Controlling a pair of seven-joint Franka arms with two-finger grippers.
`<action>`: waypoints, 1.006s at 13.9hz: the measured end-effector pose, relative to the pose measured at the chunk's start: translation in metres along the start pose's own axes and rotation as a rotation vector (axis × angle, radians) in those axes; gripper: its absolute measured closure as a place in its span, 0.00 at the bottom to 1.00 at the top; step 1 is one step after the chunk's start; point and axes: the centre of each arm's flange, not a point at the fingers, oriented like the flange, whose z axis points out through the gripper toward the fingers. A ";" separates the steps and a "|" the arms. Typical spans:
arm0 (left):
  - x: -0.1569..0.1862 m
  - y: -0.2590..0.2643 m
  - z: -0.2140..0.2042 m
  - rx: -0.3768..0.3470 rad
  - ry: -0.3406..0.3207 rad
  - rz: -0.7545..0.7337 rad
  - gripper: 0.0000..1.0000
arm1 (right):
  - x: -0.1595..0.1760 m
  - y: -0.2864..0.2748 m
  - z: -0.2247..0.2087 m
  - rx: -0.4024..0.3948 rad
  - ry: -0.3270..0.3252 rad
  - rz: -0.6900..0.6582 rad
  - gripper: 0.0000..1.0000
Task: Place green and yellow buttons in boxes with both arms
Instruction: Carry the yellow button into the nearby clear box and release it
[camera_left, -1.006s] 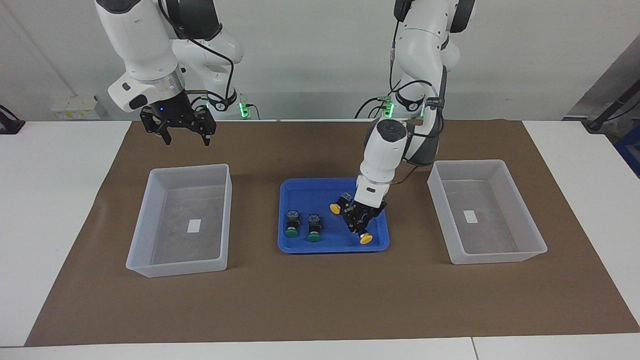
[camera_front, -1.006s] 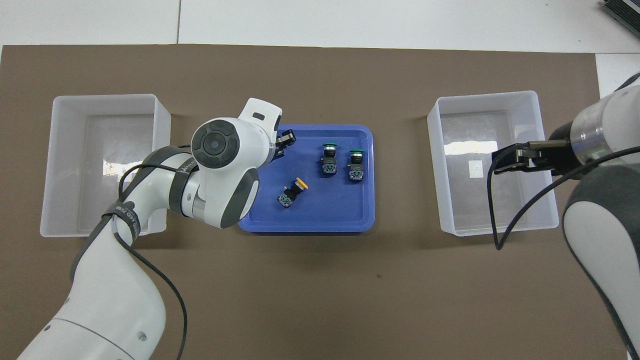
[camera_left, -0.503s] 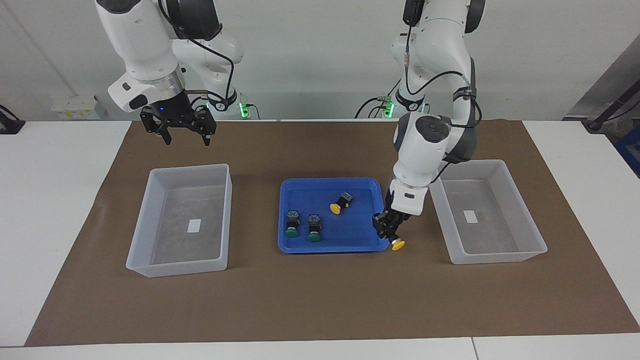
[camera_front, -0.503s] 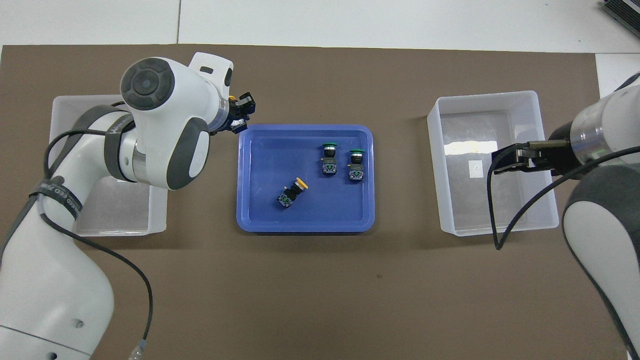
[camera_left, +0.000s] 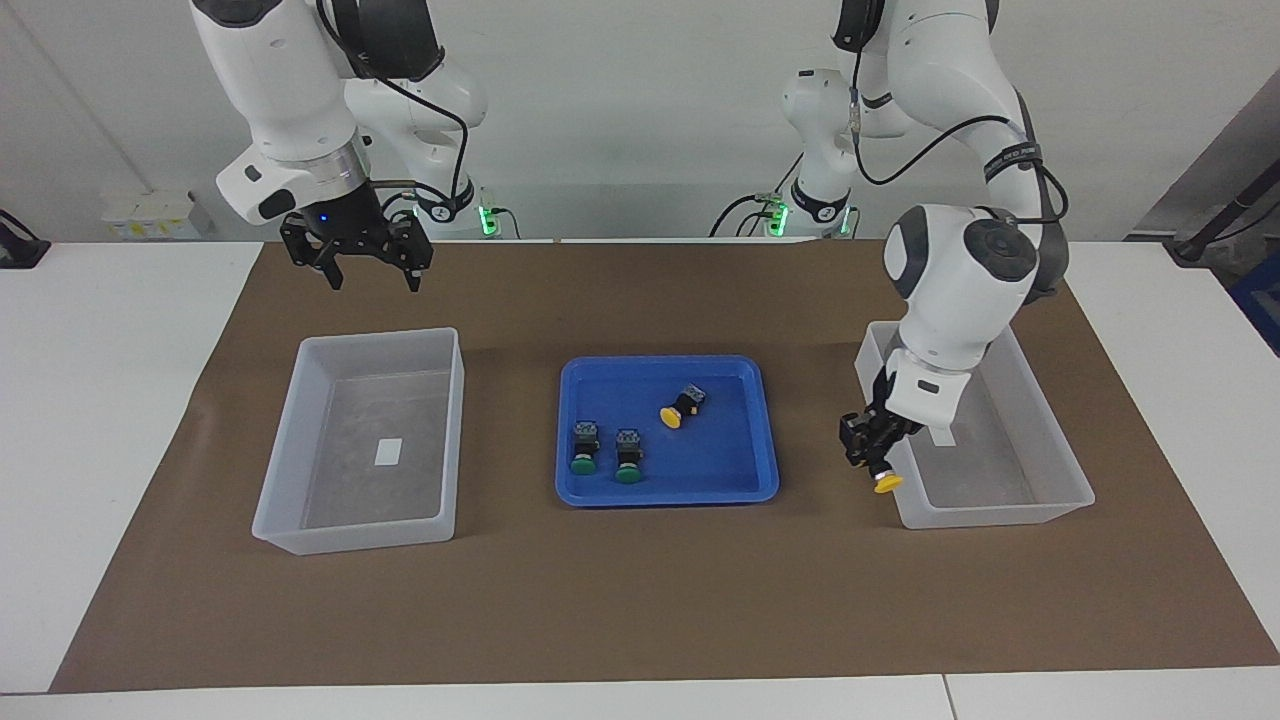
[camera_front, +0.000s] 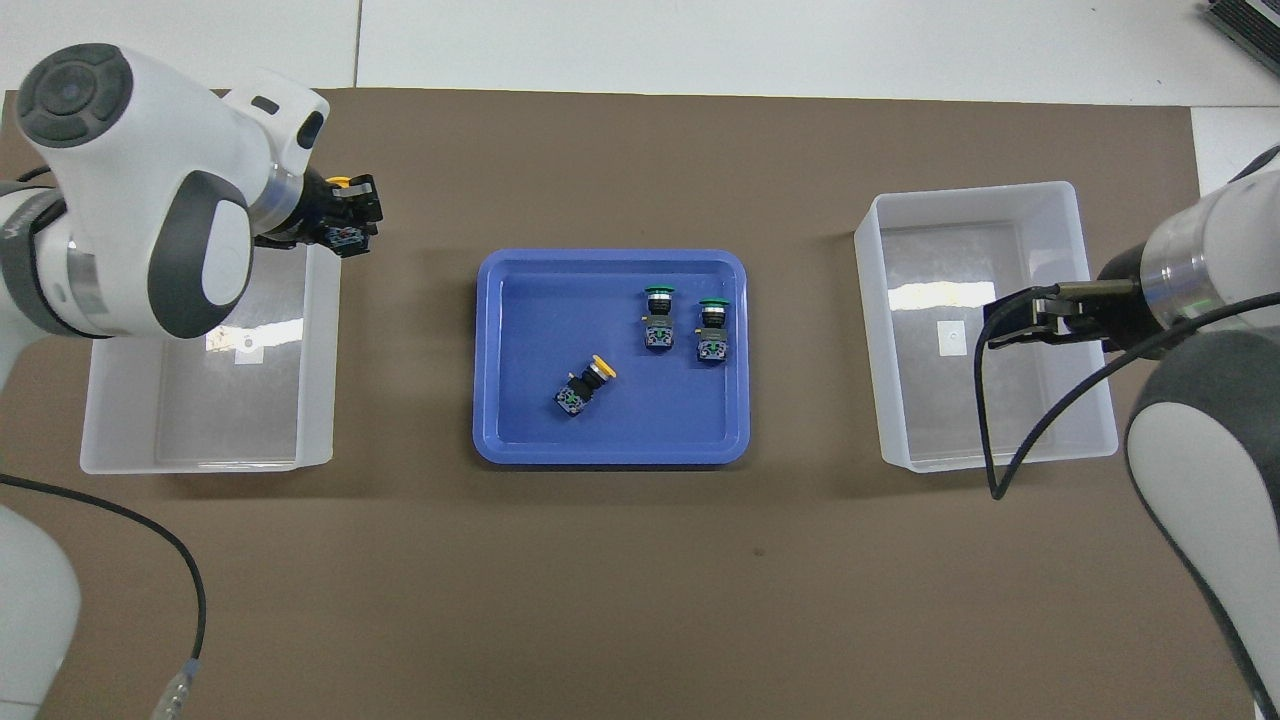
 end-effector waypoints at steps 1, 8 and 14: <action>0.005 -0.019 -0.002 0.006 -0.006 0.043 0.55 | 0.000 0.000 0.000 0.000 0.000 0.000 0.00; 0.030 -0.125 -0.009 0.053 -0.015 0.244 0.55 | 0.000 0.000 0.000 0.000 0.000 0.000 0.00; 0.033 -0.187 -0.003 0.107 -0.023 0.391 0.55 | 0.000 0.000 0.000 0.000 0.000 0.000 0.00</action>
